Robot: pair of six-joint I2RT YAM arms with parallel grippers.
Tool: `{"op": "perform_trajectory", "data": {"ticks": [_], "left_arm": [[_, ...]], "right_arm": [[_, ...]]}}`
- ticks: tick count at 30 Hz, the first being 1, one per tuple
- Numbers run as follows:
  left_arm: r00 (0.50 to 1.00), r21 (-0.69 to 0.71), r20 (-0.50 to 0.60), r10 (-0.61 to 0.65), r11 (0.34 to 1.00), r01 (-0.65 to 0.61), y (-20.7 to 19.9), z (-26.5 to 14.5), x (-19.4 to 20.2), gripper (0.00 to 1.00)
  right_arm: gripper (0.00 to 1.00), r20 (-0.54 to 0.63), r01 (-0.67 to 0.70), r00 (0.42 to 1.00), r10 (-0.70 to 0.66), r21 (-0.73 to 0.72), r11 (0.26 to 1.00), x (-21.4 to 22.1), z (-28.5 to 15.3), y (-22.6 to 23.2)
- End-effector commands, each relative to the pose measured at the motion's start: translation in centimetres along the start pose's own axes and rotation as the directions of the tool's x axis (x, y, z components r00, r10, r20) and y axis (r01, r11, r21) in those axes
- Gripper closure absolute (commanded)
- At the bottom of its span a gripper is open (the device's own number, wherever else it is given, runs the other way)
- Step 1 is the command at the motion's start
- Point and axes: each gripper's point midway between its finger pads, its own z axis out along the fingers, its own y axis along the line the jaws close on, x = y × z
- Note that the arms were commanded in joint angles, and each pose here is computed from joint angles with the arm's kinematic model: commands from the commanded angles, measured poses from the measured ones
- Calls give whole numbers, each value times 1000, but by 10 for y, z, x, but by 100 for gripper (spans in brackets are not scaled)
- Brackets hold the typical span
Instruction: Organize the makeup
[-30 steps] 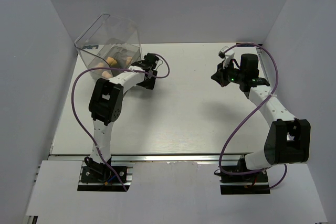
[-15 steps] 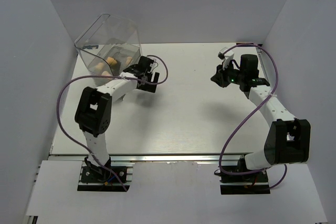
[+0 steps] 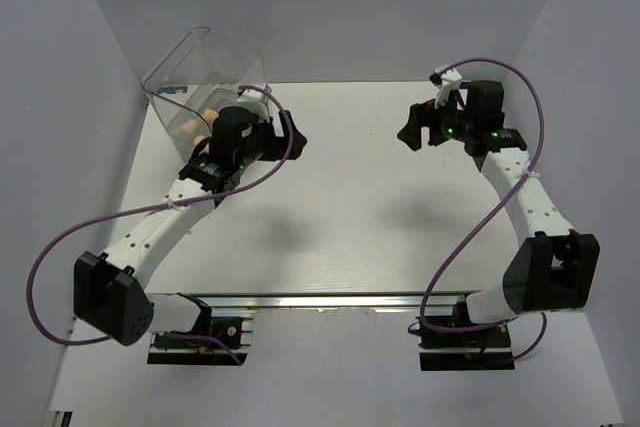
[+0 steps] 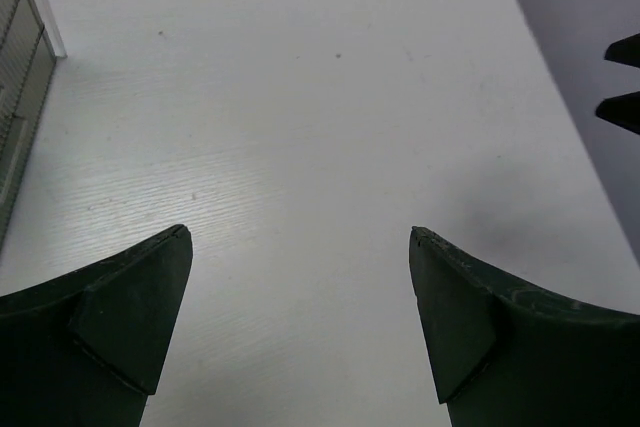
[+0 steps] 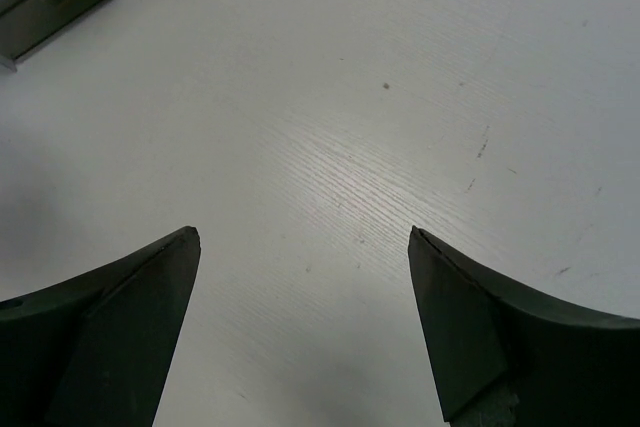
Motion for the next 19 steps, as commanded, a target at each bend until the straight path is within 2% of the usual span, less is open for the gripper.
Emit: {"op": "perform_trajectory", "data": {"ticks": [1,4,13,19], "left_arm": [[993,102,91,-71,993,62,-23,-21,-25,2],[987,133,136,-82,989,63,-31,-34,-39,2],[976,171,198,-95,983,61,-42,-60,-60,2],[966,153,240,-98,986,62,-40,-75,-70,2]], "right_arm": [[11,-7,-102,995,103,90,991,-17,-11,-10],[11,-24,-100,994,104,123,987,-15,-17,-13],[11,94,-35,996,6,306,952,-37,-49,-33],[10,101,-17,995,-16,321,947,-35,-55,-32]]}}
